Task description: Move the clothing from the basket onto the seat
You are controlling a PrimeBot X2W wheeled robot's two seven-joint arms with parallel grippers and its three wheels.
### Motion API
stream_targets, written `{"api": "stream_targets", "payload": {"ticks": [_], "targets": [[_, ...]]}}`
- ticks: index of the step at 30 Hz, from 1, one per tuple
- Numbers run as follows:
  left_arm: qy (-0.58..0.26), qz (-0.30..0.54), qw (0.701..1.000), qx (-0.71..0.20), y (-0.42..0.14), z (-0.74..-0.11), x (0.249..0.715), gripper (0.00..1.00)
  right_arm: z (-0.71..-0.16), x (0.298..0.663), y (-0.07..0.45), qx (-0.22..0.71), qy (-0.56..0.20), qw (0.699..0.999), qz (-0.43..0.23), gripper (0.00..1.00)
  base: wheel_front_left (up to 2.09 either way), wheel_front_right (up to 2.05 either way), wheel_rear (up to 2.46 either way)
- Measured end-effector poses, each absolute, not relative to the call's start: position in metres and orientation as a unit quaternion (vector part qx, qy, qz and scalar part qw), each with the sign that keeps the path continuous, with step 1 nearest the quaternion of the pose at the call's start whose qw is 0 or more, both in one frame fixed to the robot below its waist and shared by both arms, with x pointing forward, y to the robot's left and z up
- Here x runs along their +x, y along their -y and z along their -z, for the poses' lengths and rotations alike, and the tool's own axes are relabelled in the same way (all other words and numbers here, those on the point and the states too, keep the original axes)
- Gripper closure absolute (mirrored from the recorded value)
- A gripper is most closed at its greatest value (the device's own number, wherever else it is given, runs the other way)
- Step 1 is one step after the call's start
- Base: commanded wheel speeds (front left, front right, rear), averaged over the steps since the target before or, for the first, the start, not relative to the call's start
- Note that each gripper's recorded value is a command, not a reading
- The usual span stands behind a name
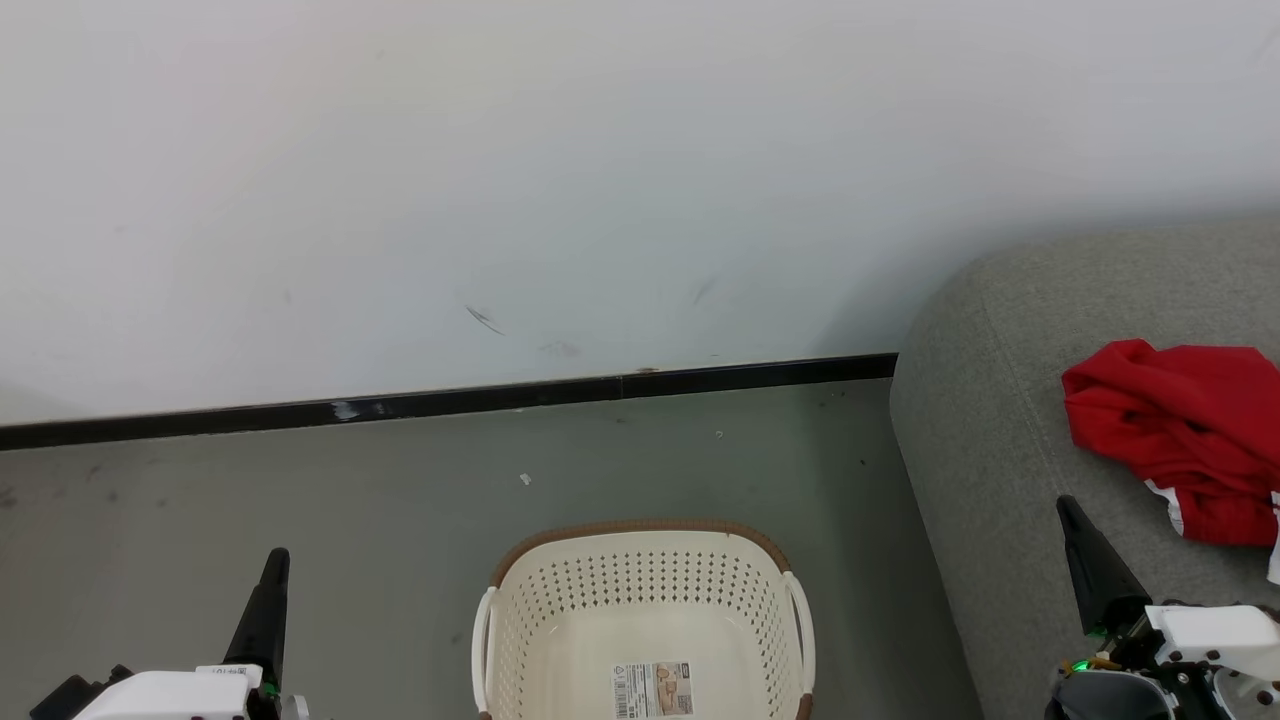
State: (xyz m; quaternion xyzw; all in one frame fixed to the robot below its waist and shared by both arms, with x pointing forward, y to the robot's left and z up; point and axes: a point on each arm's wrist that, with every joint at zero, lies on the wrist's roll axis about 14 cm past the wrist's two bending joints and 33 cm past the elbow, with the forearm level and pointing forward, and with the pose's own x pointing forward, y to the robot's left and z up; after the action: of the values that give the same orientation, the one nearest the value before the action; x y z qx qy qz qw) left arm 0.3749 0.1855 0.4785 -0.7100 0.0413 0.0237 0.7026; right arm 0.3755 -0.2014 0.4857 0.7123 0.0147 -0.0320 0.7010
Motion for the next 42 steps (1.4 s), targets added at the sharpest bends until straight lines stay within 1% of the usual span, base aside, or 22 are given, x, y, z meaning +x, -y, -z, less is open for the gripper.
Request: {"api": "stream_targets", "payload": {"ticks": [42], "targets": [[-0.043,-0.027,0.702,-0.710,-0.1863,-0.4759,0.3742,1.00,-0.4820,0.3744,0.2059,0.713,-0.015,0.700,0.040,1.00,0.00,0.00,0.00]]}}
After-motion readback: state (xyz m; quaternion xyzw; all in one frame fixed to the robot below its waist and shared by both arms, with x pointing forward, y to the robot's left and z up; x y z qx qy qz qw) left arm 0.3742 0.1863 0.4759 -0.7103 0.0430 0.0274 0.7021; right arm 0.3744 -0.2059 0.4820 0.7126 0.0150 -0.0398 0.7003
